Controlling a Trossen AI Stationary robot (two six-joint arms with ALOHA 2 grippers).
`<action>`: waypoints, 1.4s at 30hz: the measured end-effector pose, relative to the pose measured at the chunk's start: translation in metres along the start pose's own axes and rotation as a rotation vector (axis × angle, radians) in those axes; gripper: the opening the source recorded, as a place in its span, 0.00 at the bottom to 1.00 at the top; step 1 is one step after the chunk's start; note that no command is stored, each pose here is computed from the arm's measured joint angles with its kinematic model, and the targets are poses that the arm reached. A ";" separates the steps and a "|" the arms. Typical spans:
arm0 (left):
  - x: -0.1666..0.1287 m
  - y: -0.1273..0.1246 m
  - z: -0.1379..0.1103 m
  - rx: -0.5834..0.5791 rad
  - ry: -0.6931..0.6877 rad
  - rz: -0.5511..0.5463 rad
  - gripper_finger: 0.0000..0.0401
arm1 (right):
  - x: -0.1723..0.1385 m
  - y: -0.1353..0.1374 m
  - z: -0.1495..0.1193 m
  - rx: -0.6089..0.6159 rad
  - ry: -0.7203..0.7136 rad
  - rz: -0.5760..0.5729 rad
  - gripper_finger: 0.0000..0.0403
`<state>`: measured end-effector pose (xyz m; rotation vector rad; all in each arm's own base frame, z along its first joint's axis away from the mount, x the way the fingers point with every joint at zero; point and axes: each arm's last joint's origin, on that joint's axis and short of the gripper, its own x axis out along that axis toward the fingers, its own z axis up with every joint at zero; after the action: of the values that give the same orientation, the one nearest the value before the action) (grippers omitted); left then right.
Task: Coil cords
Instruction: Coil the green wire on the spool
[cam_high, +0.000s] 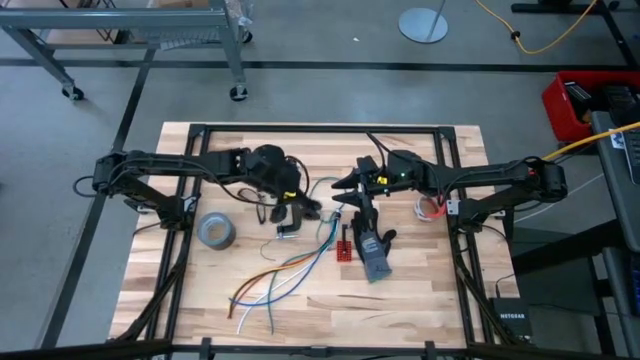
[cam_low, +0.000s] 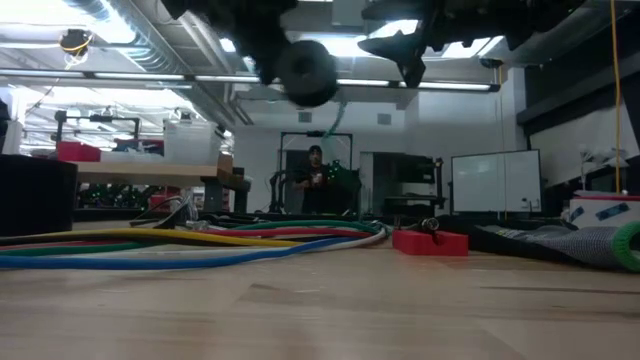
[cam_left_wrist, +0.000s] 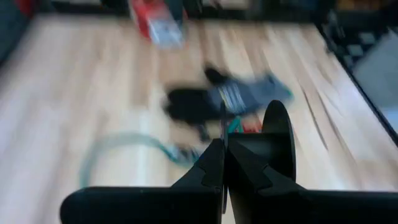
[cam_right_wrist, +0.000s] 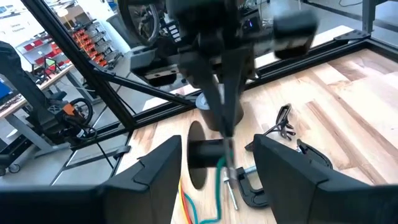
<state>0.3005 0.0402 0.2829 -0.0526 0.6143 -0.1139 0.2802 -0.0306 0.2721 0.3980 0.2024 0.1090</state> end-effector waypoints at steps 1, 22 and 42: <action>-0.001 -0.001 -0.003 -0.019 0.040 -0.029 0.00 | 0.000 0.000 0.000 0.000 -0.001 -0.003 0.51; -0.003 -0.007 -0.003 0.005 0.035 -0.240 0.00 | 0.003 0.008 -0.014 0.011 0.081 -0.067 0.51; -0.004 -0.008 0.014 0.131 -0.149 -0.337 0.00 | 0.034 0.044 -0.033 -0.066 0.020 0.144 0.51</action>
<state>0.3043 0.0326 0.2972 -0.0368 0.4441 -0.4727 0.3030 0.0268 0.2541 0.3453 0.1890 0.2603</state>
